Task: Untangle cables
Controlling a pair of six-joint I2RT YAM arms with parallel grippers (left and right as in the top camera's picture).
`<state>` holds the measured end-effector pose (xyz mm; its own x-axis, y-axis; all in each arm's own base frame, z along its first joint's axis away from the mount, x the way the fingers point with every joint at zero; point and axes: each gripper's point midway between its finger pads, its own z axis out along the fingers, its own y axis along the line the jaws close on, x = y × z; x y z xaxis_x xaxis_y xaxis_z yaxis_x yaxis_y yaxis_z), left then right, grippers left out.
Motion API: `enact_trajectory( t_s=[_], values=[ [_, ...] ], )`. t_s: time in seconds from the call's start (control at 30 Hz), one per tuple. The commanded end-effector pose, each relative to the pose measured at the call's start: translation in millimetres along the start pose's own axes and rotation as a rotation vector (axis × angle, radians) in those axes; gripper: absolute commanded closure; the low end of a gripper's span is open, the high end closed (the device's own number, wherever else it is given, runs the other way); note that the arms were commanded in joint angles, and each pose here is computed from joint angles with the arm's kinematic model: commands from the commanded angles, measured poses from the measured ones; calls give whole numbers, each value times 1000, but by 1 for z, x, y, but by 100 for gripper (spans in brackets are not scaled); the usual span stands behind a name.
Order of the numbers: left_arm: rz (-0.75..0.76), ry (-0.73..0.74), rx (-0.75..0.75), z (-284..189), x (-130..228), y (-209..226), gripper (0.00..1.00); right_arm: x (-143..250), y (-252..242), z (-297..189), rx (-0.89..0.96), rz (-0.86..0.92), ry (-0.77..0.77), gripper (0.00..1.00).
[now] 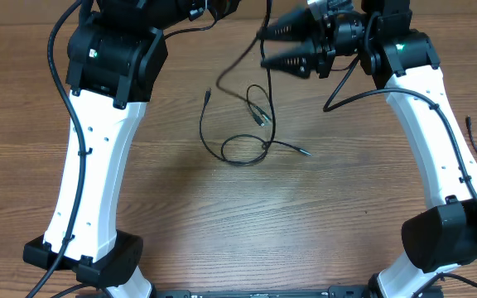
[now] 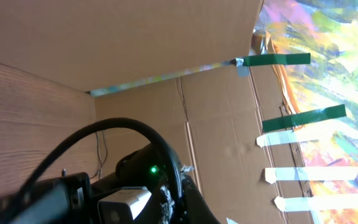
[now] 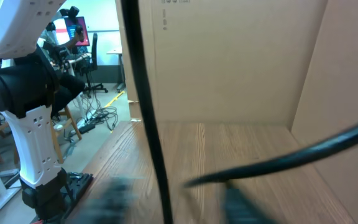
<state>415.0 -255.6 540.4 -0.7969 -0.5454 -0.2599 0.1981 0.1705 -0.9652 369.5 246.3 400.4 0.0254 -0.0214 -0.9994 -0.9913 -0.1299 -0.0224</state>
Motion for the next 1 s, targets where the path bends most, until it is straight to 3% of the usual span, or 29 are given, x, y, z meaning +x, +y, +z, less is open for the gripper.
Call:
enact_trajectory(
  t_s=[0.0,0.17,0.33,0.53,0.57,0.63,0.67,0.77,0.83,0.97],
  values=[
    [-3,-1,10,0,0,-4,96,-1,4,7,-18,-6,-2,28],
    [-11,19,15,5,11,-7,96,-5,6,15,-30,-50,-2,18],
    [-12,38,26,8,19,-11,96,7,-24,12,145,42,59,16],
    [-13,55,30,11,26,-12,96,6,-26,10,154,29,58,16],
    [-12,58,31,12,27,-13,96,5,-26,10,154,27,58,29],
    [-12,64,32,13,30,-14,96,5,-26,10,155,23,57,86],
    [-13,65,32,13,30,-14,94,5,-26,10,155,24,57,96],
    [-2,75,33,13,32,-14,77,5,-27,9,157,38,55,96],
    [4,89,36,10,31,-13,75,5,-29,6,166,39,55,96],
    [17,147,52,3,32,-12,59,8,-45,-16,257,65,65,96]
  ],
)
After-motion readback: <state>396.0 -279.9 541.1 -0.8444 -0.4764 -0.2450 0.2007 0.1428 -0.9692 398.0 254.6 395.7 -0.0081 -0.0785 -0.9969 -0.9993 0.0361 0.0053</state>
